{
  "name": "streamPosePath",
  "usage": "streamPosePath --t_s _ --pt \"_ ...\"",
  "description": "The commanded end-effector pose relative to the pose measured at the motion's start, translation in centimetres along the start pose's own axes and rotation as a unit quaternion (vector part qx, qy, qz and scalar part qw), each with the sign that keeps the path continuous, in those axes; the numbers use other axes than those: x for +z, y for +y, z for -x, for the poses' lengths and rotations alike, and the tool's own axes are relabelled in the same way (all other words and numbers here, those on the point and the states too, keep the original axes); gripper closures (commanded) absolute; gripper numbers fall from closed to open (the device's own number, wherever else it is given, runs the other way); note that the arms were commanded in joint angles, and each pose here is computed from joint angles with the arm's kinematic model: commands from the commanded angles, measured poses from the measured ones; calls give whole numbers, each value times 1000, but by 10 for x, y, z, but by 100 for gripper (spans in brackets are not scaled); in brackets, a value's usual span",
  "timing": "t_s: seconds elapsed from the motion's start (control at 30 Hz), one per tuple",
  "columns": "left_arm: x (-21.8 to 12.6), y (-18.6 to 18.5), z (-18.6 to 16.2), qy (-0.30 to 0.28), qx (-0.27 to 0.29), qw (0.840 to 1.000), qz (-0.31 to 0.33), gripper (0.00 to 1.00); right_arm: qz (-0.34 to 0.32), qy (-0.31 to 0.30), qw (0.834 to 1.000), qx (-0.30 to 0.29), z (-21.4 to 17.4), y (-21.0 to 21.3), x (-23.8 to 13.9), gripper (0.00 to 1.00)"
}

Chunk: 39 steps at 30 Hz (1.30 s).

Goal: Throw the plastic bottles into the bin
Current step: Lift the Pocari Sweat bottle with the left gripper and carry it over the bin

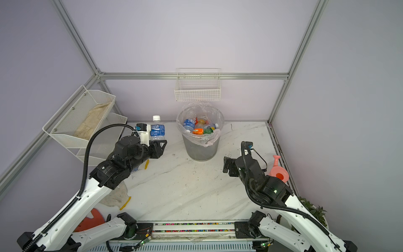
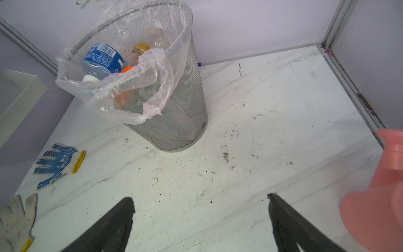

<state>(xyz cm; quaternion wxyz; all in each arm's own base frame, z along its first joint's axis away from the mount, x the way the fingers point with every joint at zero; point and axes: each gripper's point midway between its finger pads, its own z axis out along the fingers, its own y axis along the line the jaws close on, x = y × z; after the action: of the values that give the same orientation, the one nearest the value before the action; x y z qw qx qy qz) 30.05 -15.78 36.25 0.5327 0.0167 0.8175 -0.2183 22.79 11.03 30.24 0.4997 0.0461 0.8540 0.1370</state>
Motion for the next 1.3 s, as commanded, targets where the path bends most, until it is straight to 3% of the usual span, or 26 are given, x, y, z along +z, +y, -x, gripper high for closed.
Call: streamPosePath --t_s 0.0,0.43,0.87,1.27 --pt "-35 -36 58 -70 16 996 -53 70 -11 -9 1000 7 4 -9 -9 3" --pt "-72 -101 108 -132 71 982 -116 70 -40 -15 999 30 -3 -26 -10 3" --pt "-81 -137 147 -172 120 968 -138 70 -39 -24 998 38 -2 -29 -13 3" --pt "-65 -160 154 -168 132 964 -158 70 -39 -23 998 36 -3 -28 -11 3"
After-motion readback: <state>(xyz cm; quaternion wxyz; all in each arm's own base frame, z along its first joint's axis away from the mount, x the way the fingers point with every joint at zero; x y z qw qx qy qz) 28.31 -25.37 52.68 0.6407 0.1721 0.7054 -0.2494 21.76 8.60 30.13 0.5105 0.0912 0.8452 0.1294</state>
